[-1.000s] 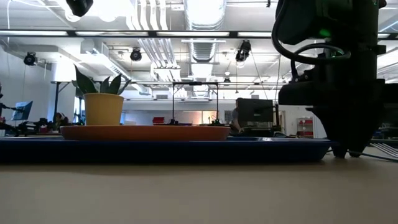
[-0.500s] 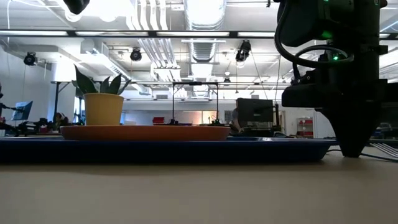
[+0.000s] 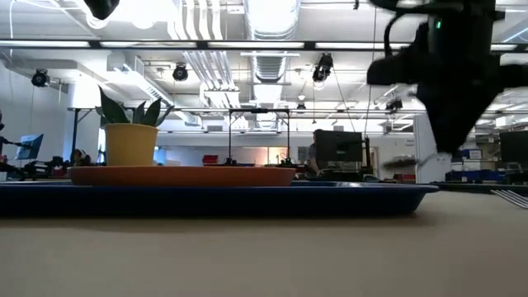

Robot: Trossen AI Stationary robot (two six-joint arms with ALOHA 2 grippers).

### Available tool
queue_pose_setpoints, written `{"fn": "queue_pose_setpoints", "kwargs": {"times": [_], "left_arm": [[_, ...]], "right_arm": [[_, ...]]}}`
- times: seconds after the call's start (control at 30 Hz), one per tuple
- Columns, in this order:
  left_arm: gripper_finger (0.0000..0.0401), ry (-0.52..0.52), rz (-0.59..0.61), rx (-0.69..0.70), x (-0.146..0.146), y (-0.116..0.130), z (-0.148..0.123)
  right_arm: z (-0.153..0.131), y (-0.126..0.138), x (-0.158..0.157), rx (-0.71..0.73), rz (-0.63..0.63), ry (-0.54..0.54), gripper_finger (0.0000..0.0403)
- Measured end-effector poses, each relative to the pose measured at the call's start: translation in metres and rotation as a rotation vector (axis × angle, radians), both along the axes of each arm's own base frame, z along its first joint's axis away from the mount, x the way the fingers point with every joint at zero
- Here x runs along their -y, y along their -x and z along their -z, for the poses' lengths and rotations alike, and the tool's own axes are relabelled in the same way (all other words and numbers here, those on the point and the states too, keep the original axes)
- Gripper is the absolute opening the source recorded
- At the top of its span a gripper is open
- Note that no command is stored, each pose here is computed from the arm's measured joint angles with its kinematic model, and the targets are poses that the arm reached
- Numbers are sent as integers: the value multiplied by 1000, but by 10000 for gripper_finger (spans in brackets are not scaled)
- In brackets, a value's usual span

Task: Pick and place plate/cup/fork/spoon on tray
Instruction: Put the blue spoon on the blue tray to the right of the pink plate

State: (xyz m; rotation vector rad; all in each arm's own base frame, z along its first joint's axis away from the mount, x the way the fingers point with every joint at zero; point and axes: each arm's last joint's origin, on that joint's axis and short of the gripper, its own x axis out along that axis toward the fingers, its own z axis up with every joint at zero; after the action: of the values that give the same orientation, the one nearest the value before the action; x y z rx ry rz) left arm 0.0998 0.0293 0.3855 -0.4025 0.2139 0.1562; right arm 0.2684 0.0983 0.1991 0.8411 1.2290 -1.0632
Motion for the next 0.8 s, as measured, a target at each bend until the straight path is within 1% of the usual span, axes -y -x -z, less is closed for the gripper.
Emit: {"fn": "queue_pose_setpoints", "kwargs": {"times": [0.07, 0.13, 0.3, 0.4, 0.53, 0.8], "left_arm": [[149, 0, 0, 0, 0, 0, 0], [149, 0, 0, -1, 0, 0, 0], [149, 0, 0, -1, 0, 0, 0], [149, 0, 0, 0, 0, 0, 0], [149, 0, 0, 0, 0, 0, 0], [149, 0, 0, 0, 0, 0, 0]], "right_arm": [[-15, 4, 2, -18, 8, 23, 8], [-27, 4, 3, -1, 10, 52, 8], [-49, -5, 5, 141, 17, 157, 8], [-55, -16, 5, 223, 23, 204, 8], [-50, -34, 5, 294, 2, 222, 8], [-16, -65, 10, 337, 30, 215, 8]]}}
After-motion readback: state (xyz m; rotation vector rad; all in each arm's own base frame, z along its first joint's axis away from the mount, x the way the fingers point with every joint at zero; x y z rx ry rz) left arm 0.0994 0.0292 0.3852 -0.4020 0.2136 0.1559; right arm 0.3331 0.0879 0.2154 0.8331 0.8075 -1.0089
